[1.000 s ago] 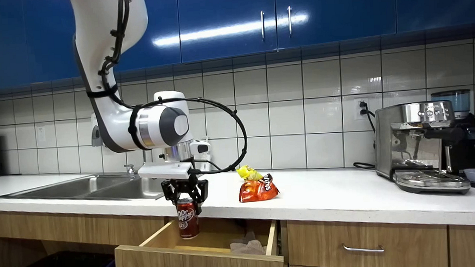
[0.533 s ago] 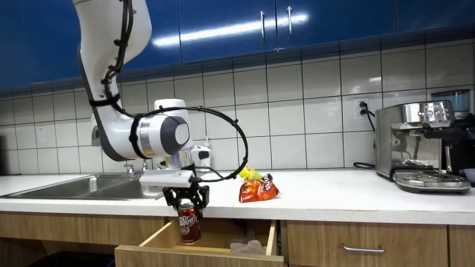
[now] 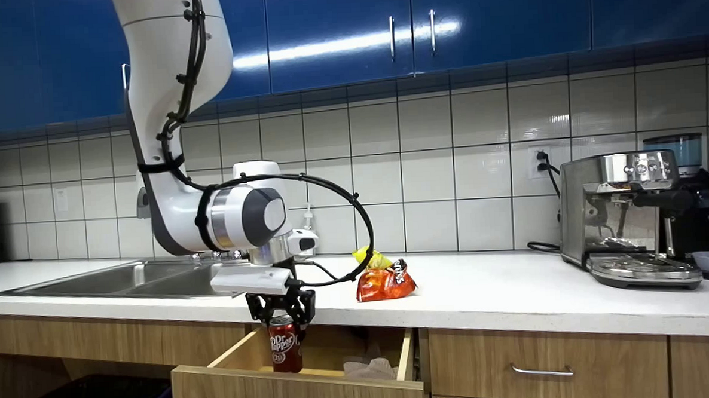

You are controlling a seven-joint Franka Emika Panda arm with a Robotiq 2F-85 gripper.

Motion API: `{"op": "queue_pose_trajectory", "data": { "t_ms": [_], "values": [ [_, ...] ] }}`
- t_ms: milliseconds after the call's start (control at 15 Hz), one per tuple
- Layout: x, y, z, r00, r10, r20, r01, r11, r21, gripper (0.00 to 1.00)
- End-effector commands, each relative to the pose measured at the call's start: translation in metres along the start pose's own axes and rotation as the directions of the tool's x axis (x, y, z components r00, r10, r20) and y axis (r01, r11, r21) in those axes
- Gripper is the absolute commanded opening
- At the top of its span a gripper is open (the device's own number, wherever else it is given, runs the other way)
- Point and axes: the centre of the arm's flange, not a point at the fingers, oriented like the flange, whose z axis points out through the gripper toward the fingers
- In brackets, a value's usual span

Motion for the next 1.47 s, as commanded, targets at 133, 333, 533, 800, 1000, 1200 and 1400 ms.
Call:
{"op": "queue_pose_trajectory", "data": {
  "t_ms": [133,333,533,800,1000,1200,1400],
  "values": [
    [-0.001,0.003,0.009,0.999,-0.006,-0.035,0.005,1.0,-0.017,0.39],
    [-0.003,0.005,0.016,0.999,0.001,-0.041,-0.002,1.0,-0.013,0.39],
    [-0.004,0.008,0.023,0.999,0.012,-0.045,-0.012,1.0,-0.009,0.39],
    [-0.004,0.007,0.027,0.998,0.027,-0.061,-0.027,1.0,0.001,0.39],
    [-0.004,0.005,0.029,0.997,0.033,-0.069,-0.033,0.999,0.006,0.39],
    [-0.003,-0.001,0.028,0.997,0.029,-0.075,-0.028,1.0,0.013,0.39],
    [0.002,-0.006,0.029,0.997,0.029,-0.077,-0.027,0.999,0.021,0.39]
  ]
}}
